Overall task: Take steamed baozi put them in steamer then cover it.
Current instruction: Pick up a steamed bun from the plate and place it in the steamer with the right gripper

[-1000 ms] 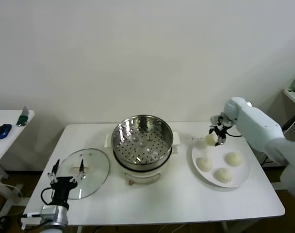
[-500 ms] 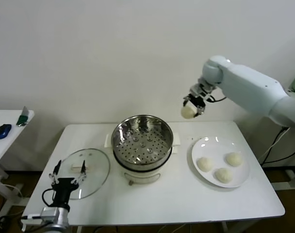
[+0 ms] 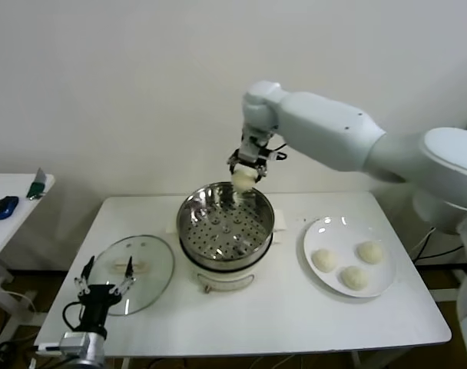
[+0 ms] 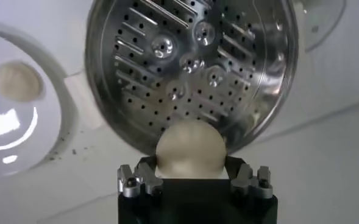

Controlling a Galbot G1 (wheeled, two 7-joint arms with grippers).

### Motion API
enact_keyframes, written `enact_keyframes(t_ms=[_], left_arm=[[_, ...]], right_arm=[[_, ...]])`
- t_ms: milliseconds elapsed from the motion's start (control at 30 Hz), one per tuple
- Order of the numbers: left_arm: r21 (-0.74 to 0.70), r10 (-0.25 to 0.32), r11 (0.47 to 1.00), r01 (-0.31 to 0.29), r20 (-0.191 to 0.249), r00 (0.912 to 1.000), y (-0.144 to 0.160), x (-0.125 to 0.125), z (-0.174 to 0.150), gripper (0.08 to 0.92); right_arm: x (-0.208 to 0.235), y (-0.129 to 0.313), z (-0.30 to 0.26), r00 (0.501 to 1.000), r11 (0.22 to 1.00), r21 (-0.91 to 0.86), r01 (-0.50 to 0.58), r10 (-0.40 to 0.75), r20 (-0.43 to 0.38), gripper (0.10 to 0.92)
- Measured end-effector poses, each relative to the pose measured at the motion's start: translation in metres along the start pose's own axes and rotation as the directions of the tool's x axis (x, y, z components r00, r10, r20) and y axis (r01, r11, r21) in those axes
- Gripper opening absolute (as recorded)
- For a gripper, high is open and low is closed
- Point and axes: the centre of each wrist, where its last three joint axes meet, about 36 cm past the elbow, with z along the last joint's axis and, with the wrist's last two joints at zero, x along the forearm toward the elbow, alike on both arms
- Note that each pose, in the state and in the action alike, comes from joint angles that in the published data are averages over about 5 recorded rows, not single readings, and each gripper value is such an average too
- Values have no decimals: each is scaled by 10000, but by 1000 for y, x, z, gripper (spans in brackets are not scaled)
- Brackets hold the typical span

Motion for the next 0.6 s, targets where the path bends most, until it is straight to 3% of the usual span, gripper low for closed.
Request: enact_keyframes(t_ms=[600], left_arm=[[20,62,10000,-62,-25,10000,-1,-2,0,823]], right_arm=[[-77,-22,-34,9978,9880,1400,655,-663,14,732]])
